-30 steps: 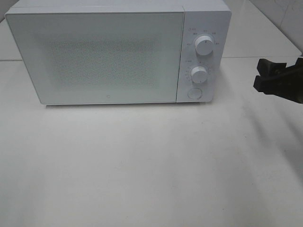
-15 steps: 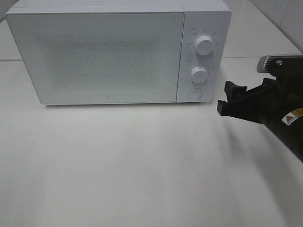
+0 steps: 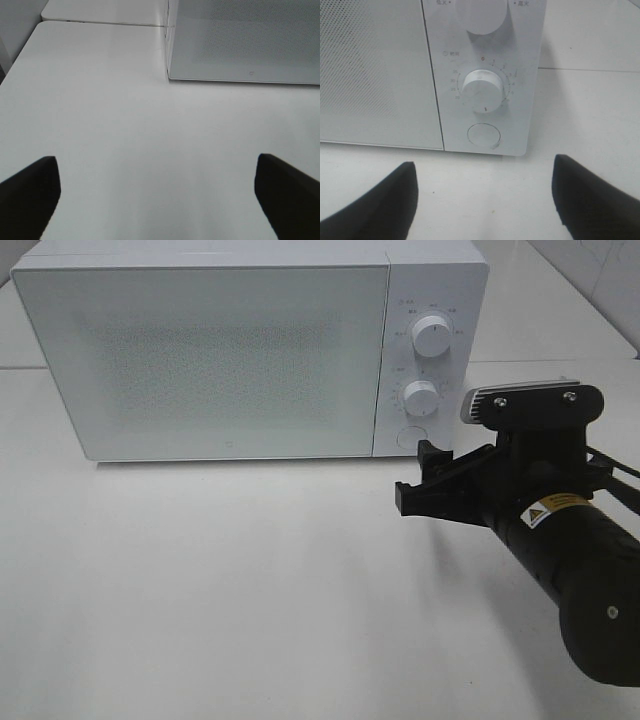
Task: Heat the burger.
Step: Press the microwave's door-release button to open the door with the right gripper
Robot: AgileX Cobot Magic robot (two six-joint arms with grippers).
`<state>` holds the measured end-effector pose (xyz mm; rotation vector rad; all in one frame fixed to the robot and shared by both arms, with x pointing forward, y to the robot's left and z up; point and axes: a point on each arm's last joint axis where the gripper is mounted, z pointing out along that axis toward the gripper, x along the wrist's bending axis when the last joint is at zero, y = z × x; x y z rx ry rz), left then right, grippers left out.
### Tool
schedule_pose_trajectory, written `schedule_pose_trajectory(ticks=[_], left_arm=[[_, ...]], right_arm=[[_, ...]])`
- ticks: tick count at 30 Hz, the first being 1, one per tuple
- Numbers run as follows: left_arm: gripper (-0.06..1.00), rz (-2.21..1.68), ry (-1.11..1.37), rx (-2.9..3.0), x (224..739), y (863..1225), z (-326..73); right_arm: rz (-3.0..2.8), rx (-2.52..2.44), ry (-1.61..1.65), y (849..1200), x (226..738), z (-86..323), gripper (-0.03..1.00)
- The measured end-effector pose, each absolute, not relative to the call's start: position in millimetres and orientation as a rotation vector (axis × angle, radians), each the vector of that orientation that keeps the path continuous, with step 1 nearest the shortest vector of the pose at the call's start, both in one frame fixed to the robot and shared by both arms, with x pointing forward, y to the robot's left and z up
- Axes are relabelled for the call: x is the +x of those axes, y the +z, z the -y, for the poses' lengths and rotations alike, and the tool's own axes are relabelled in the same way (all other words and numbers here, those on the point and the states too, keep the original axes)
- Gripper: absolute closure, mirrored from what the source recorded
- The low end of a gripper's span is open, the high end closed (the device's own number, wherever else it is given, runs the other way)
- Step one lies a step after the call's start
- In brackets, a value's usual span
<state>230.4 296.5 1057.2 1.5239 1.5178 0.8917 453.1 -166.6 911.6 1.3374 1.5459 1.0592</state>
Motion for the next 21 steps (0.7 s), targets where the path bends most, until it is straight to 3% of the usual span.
schedule_pose_trajectory(ticks=[8,13,18,19,20,21], left_arm=[[-0.03,-1.518,0.892,1.524,230.4,1057.2,-296.5],[-0.03,-1.518,0.892,1.524,230.4,1057.2,-296.5],[-0.03,-1.518,0.892,1.524,230.4,1057.2,-296.5],[-0.03,-1.518,0.892,1.524,230.4,1057.2,-296.5],[-0.03,-1.518,0.892,1.524,230.4,1057.2,-296.5],[-0.03,-1.518,0.892,1.524,230.4,1057.2,-296.5]], right_arm=[[-1.498,1.427,1.100,911.3,452.6,165.6,0.24],[-1.379,1.600,1.211,911.2,452.6,165.9,0.29],[-1.181,1.852,1.370,910.5,452.4,165.7,0.50],[-1.181,1.852,1.370,910.5,452.4,165.7,0.50],[-1.084,1.964,1.433,909.8,452.1,165.6,0.59],[-1.084,1.964,1.433,909.8,452.1,165.6,0.59]])
